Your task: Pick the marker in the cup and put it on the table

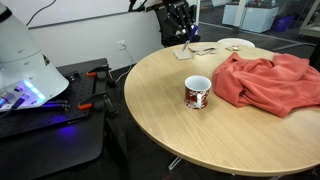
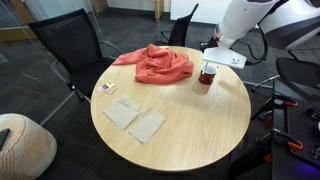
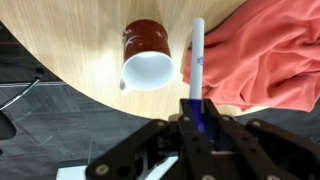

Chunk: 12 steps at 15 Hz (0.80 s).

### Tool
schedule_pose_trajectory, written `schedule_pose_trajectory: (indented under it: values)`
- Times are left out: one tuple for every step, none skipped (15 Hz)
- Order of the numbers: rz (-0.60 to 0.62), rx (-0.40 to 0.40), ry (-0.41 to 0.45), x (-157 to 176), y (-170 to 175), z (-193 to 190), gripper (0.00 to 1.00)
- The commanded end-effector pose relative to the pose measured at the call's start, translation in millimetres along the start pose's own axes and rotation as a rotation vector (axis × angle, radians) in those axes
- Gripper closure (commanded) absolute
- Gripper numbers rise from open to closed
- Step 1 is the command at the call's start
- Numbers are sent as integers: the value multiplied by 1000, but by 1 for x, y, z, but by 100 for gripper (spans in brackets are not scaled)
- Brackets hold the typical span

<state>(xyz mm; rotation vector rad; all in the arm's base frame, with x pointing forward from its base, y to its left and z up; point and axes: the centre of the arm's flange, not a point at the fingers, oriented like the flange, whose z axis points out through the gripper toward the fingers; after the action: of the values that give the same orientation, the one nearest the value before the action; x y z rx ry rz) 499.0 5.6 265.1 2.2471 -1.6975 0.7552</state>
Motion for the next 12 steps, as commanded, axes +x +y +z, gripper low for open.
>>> schedule_pose_trajectory:
  values:
    - [-95, 2, -61, -31, -5, 2, 96]
    - [-126, -2, -82, -43, -6, 5, 96]
    - [-158, -8, -102, -52, -6, 8, 96]
    - [-194, -10, -129, -61, -6, 14, 96]
    - [-225, -7, -160, -72, -5, 21, 96]
    - [-258, -1, -186, -80, -4, 27, 96]
    - [-291, 11, -219, -90, -4, 35, 96]
    - [-322, 23, -252, -98, -3, 41, 96]
    - [-355, 32, -279, -109, -2, 46, 96]
    - [-390, 42, -314, -117, -2, 52, 96]
    - [-422, 49, -340, -127, -1, 57, 96]
    - [-455, 56, -368, -134, -1, 62, 96]
